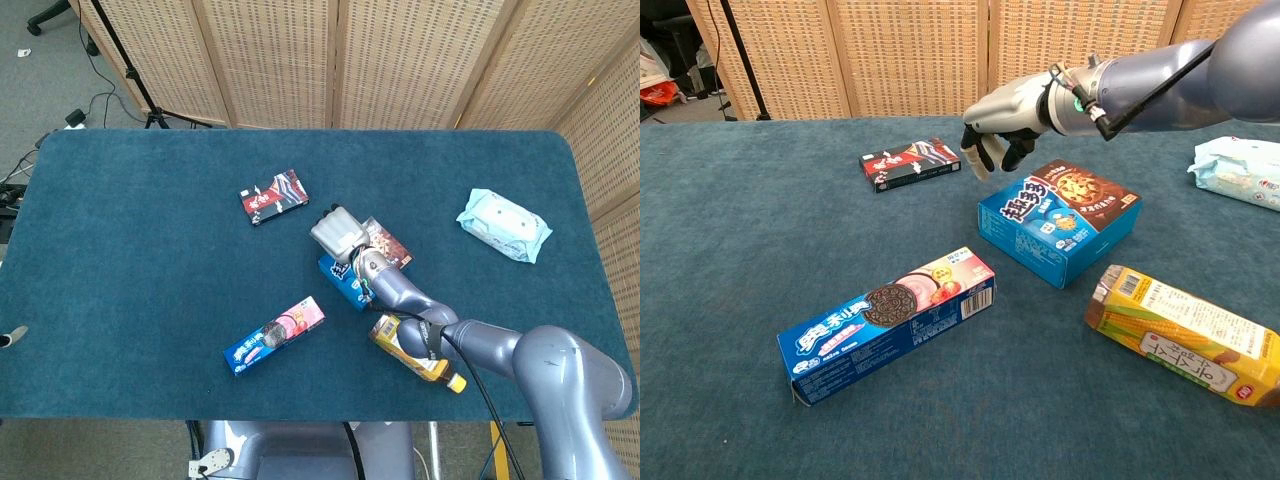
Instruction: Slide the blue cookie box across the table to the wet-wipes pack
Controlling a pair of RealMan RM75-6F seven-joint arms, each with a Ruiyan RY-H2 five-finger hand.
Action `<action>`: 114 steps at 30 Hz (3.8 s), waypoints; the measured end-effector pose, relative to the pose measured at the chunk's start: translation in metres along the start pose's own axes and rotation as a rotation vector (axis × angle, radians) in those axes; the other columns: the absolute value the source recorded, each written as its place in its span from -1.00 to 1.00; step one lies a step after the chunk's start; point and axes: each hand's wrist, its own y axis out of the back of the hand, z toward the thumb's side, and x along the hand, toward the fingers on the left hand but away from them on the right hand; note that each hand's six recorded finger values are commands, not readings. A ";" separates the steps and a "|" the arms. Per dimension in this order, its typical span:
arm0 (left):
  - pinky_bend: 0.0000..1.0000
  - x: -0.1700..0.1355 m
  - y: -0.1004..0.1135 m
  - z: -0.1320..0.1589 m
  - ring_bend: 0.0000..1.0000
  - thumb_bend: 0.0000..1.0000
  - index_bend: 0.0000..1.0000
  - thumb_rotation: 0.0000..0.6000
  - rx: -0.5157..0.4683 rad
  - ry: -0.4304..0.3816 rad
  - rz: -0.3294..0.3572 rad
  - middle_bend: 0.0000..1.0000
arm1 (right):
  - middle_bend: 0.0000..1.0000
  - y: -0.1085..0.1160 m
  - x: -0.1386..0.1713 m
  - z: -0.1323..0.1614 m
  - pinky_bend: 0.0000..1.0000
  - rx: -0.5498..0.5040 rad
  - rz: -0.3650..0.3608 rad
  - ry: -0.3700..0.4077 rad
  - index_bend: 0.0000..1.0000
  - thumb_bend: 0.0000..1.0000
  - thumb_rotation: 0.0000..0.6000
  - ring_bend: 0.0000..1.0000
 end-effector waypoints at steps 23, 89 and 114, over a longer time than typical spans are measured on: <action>-1.00 -0.001 -0.002 0.004 -1.00 -1.00 -1.00 1.00 0.003 -0.011 -0.003 -1.00 | -0.26 -0.013 0.106 0.073 -0.57 0.346 -0.256 0.560 -0.12 1.00 1.00 -0.57; -1.00 0.000 -0.003 0.003 -1.00 -1.00 -1.00 1.00 -0.005 -0.008 -0.016 -1.00 | -0.20 -0.086 0.072 -0.079 -0.57 0.500 -0.066 0.182 -0.12 1.00 1.00 -0.60; -1.00 -0.009 -0.002 0.013 -1.00 -1.00 -1.00 1.00 0.006 -0.053 -0.003 -1.00 | -0.20 -0.110 0.124 -0.136 -0.57 0.372 -0.034 0.034 -0.12 1.00 1.00 -0.60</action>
